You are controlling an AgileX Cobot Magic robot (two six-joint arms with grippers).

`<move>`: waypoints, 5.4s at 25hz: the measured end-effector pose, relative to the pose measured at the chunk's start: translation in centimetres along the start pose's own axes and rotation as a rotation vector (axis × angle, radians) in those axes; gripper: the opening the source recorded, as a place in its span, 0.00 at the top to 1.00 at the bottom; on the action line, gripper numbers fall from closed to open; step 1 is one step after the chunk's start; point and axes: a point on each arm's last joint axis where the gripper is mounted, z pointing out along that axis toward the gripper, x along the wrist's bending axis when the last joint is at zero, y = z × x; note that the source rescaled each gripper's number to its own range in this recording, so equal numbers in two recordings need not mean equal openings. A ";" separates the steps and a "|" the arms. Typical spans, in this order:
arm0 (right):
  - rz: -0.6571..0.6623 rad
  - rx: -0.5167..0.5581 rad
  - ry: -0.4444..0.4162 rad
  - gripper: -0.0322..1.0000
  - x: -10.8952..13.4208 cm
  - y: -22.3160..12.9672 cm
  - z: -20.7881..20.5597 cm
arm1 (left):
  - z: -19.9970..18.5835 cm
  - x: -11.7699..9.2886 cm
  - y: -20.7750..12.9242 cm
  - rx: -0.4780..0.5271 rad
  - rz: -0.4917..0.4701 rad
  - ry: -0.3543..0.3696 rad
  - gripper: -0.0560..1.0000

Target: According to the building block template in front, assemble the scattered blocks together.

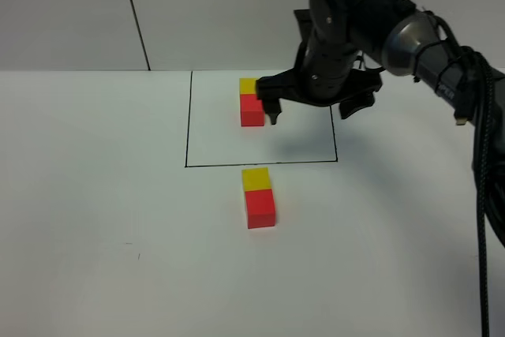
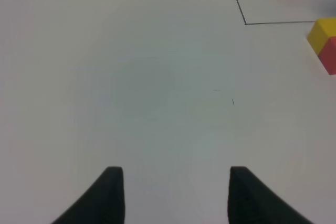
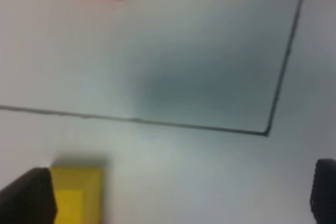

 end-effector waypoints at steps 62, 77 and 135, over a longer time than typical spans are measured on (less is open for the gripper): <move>0.077 -0.613 -0.087 0.12 -16.4 -33.8 -23.3 | 0.0 0.0 0.0 0.000 0.000 0.000 0.93; 0.072 -0.800 -0.057 0.13 -17.2 -41.3 -25.1 | 0.0 0.0 0.0 0.000 0.000 0.000 0.93; 0.237 -0.751 -0.176 0.34 -17.4 -42.5 -22.1 | 0.0 0.0 0.0 0.000 0.000 0.000 0.93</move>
